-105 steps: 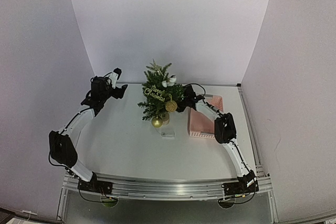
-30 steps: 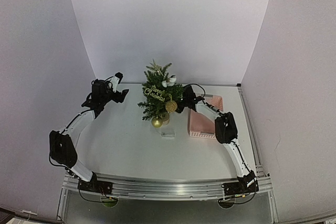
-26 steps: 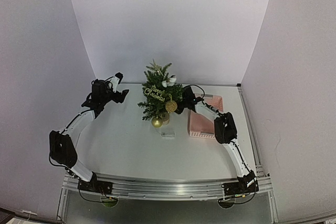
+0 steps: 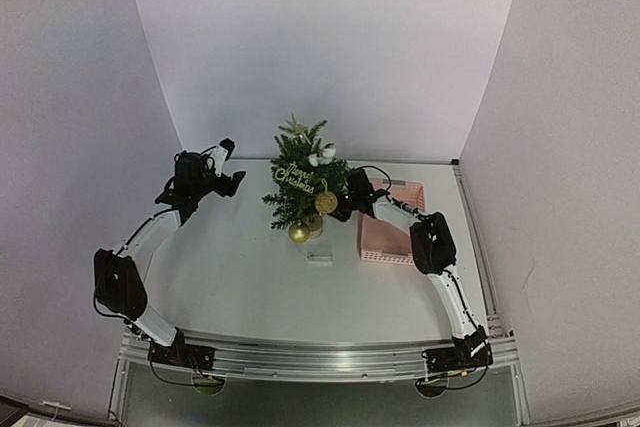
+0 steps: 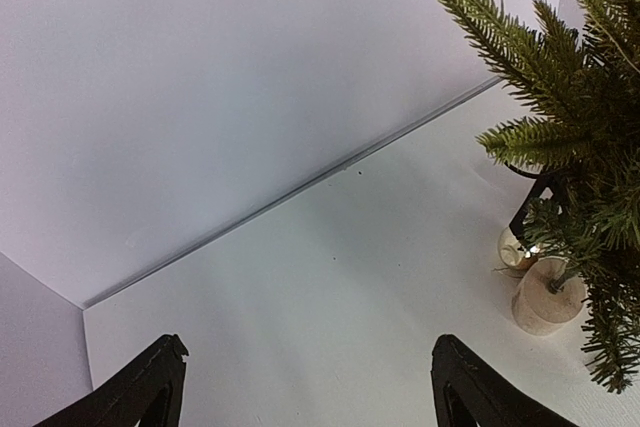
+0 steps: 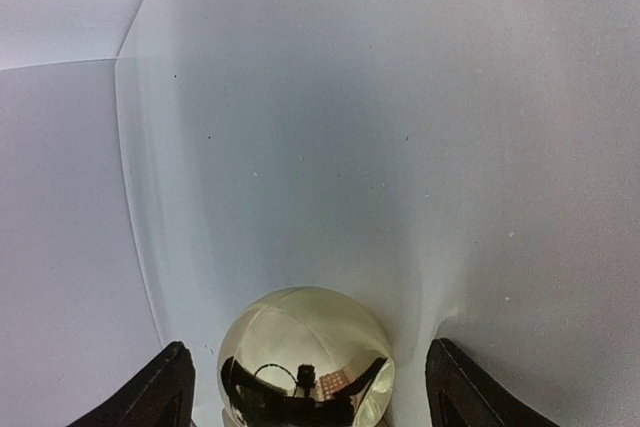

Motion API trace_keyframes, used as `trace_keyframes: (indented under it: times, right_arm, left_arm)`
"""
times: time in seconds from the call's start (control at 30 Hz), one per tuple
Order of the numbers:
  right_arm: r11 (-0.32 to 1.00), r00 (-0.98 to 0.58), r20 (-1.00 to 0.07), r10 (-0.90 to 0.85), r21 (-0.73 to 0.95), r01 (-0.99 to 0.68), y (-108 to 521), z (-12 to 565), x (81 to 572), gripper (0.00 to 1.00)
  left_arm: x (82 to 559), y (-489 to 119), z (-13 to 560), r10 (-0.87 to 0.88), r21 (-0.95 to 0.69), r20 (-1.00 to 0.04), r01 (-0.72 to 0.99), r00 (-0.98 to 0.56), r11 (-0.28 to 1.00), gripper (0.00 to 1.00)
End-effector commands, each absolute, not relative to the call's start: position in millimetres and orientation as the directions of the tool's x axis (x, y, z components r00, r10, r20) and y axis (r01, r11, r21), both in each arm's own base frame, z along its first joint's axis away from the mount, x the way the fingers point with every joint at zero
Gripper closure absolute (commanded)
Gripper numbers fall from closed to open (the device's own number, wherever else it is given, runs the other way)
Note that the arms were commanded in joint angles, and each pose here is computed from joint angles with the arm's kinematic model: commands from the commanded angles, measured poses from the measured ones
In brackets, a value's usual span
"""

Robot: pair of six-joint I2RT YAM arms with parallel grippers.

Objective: Decorate the small christmas tree

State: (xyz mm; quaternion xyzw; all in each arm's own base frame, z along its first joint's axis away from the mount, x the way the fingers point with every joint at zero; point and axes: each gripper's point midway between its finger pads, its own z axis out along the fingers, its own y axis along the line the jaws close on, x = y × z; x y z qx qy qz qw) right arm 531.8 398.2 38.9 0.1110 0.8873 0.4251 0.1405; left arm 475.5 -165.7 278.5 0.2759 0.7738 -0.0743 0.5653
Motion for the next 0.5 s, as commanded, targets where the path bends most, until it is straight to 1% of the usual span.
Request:
trace_keyframes:
  times: [0.0, 0.1, 0.27, 0.47]
  right_arm:
    - [0.640, -0.952, -0.122, 0.281, 0.763, 0.091, 401.0, 29.2, 516.8, 0.22]
    - [0.661, -0.949, -0.136, 0.283, 0.745, 0.090, 396.8, 24.5, 514.6, 0.24]
    - [0.677, -0.945, -0.125, 0.303, 0.726, 0.121, 392.6, 11.1, 513.2, 0.32]
    - [0.673, -0.942, -0.145, 0.304, 0.732, 0.104, 393.4, 21.2, 516.1, 0.38]
  left_arm:
    - [476.2, -164.2, 289.7, 0.340, 0.207, -0.922, 0.510, -0.182, 0.835, 0.15]
    - [476.2, -164.6, 290.1, 0.340, 0.208, -0.923, 0.511, -0.180, 0.834, 0.15]
    - [477.3, -164.1, 289.8, 0.343, 0.212, -0.922, 0.509, -0.179, 0.834, 0.15]
    - [477.1, -164.1, 290.8, 0.342, 0.213, -0.923, 0.508, -0.176, 0.835, 0.15]
